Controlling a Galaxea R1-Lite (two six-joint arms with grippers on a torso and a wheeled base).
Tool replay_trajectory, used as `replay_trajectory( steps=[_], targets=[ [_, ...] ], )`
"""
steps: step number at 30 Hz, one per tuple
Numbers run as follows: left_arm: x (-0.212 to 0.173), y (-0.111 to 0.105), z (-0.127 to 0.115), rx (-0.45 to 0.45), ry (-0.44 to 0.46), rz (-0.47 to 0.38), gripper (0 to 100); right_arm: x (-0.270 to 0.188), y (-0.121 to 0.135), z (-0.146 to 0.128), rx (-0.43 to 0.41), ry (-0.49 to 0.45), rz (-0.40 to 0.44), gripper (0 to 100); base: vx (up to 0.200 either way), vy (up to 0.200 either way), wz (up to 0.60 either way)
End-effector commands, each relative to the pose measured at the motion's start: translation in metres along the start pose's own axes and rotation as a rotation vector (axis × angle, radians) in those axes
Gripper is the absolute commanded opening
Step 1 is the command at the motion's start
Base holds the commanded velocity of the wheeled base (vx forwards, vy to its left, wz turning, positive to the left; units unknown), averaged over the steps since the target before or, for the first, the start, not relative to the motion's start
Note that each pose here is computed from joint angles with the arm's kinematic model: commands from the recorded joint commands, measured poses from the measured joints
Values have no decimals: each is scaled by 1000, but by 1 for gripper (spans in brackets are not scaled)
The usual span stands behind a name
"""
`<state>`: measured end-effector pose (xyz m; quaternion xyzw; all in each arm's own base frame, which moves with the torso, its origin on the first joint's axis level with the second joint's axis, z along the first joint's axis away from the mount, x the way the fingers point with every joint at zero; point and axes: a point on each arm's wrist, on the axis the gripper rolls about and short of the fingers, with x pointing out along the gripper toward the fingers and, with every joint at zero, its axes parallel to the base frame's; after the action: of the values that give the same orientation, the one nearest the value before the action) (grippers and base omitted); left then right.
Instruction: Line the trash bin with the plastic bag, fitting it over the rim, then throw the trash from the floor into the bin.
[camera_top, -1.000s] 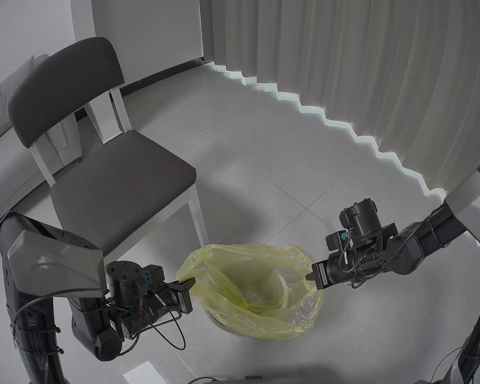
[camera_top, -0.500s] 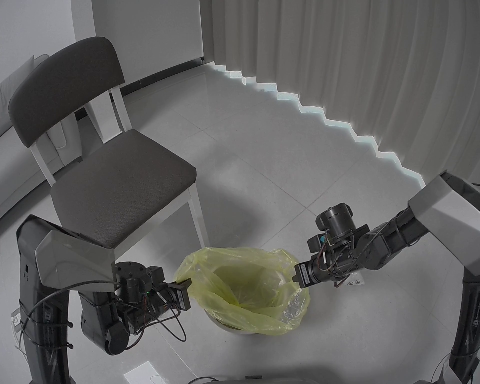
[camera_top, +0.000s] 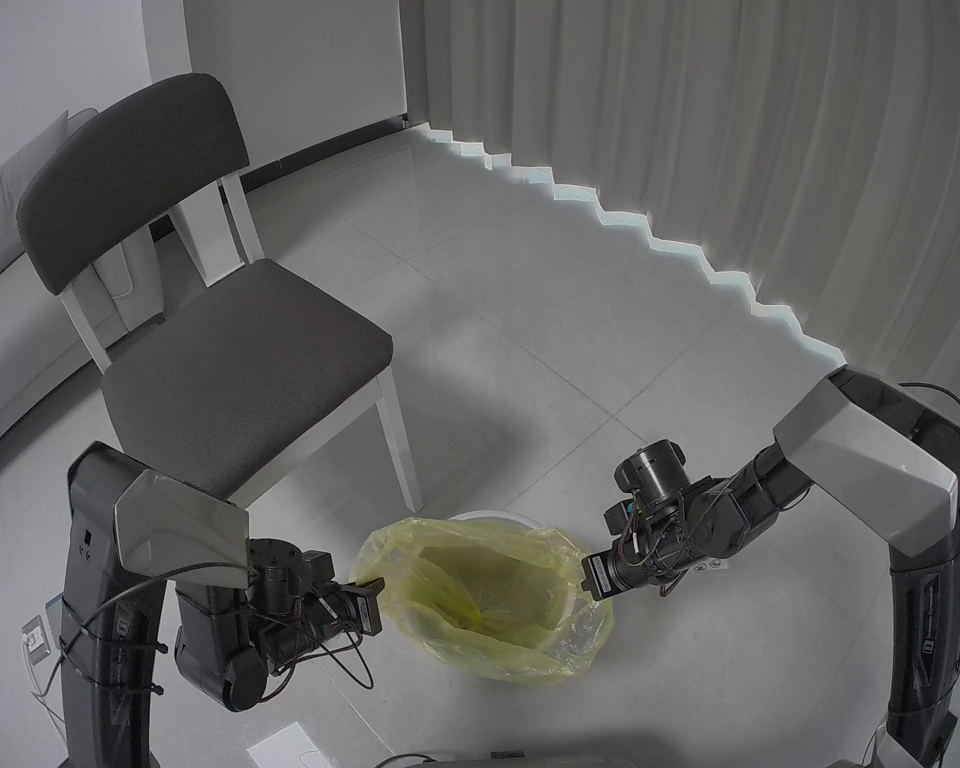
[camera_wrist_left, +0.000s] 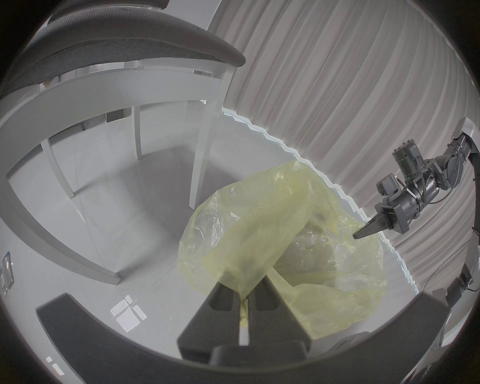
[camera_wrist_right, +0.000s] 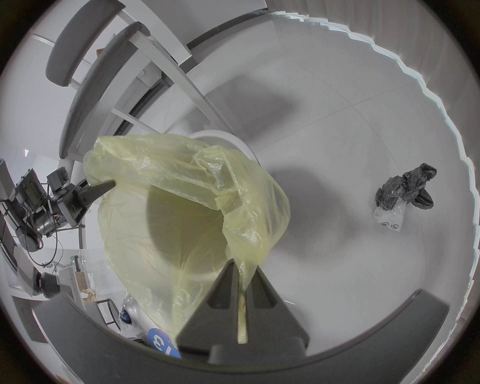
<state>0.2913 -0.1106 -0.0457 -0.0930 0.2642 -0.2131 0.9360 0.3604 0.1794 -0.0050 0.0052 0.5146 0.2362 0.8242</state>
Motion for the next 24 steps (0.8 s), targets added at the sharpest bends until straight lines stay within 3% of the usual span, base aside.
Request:
replay_trajectory(
  steps=[1,8,11,16,17,24],
  targets=[
    [3,1,-1,3,-9,-1,0,3,-6,-2,6,12,-9,100,0,0,0],
    [-3,-4,15,7,-65,-17,0,-35,-3,15,-1,-84,-1,100,0,0,0],
    [-5,-2,13,5,-54,-10,0,-56,9,27,-39,-154,15,100,0,0,0],
    [-8,-4,4,6,-13,-9,0,-47,21,35,-123,-173,38,100,0,0,0],
    [-8,-4,3,7,-8,-11,100,-42,23,36,-137,-171,40,100,0,0,0],
    [-10,-4,5,7,-19,0,100,-26,34,39,-207,-166,54,100,0,0,0]
  ],
)
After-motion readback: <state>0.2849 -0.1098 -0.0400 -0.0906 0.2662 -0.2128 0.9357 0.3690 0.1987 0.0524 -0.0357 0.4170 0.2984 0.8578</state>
